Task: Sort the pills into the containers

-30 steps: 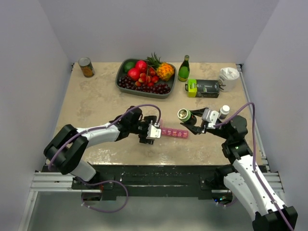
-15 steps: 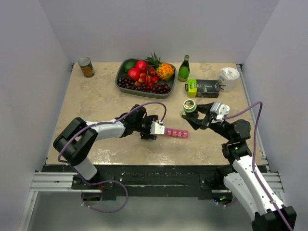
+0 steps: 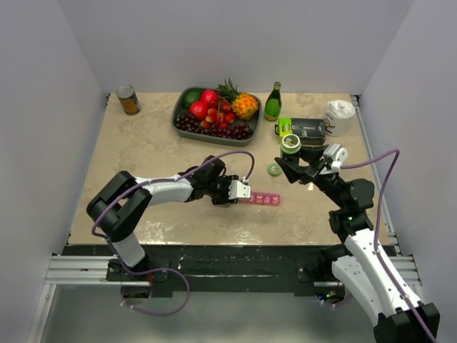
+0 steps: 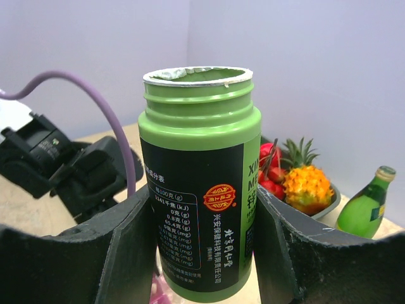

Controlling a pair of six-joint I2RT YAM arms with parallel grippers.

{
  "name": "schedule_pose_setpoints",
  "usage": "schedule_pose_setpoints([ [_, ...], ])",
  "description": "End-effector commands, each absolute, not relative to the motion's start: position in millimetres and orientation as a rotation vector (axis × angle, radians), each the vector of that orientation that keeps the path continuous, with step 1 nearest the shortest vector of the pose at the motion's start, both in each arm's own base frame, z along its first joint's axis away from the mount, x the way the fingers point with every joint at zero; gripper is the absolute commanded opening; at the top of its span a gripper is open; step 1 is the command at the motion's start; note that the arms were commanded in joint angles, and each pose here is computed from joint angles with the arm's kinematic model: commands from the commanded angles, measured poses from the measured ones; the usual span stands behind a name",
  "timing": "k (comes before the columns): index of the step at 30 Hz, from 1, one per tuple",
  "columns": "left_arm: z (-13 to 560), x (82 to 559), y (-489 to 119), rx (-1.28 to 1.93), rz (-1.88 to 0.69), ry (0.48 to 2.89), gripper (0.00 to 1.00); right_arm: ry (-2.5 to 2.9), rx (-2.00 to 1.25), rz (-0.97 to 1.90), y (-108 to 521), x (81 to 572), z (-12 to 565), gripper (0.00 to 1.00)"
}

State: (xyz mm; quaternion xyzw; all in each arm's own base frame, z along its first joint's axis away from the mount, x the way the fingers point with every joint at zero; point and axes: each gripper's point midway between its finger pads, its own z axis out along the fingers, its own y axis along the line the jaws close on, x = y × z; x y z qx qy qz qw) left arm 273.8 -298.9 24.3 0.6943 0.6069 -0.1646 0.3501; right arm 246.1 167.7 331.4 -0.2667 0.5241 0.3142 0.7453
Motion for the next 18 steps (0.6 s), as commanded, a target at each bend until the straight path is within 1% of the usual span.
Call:
schedule_pose_setpoints([
  [1,27.2,271.0,-295.3,1.752,-0.431,1.671,0.5,0.978,-0.501,0.629,154.2,244.0,392.9,0.0],
  [2,26.9,270.1,-293.5,1.738,-0.426,1.69,0.47,0.966,-0.498,0.622,153.0,243.8,397.1,0.0],
  [4,29.9,270.3,-292.1,1.688,-0.415,1.732,0.44,0.953,-0.487,0.609,151.4,246.2,403.8,0.0],
  [5,29.3,268.0,-290.8,1.675,-0.41,1.75,0.4,0.949,-0.48,0.598,149.7,247.8,406.6,0.0],
  [7,32.1,268.5,-288.3,1.609,-0.394,1.803,0.37,0.942,-0.451,0.571,144.8,253.8,414.9,0.0],
  [8,31.0,265.9,-286.9,1.588,-0.395,1.828,0.34,0.952,-0.398,0.543,137.0,260.8,418.8,0.0],
  [10,31.7,264.9,-283.3,1.515,-0.388,1.894,0.32,0.956,-0.336,0.485,125.8,272.7,429.7,0.0],
  [11,29.9,262.4,-281.8,1.496,-0.39,1.917,0.31,0.956,-0.252,0.434,111.7,281.6,436.9,0.0],
  [14,27.7,261.1,-275.1,1.406,-0.376,1.996,0.29,0.906,-0.146,0.351,92.0,296.3,469.9,0.0],
  [16,26.9,261.3,-273.4,1.343,-0.373,2.034,0.3,0.804,-0.115,0.316,83.0,289.4,508.0,0.0],
  [17,23.9,259.6,-271.0,1.326,-0.373,2.05,0.32,0.746,-0.108,0.306,81.2,288.5,523.4,0.0],
  [18,23.5,259.5,-270.9,1.288,-0.379,2.07,0.34,0.687,-0.056,0.321,73.1,280.7,551.4,0.0],
])
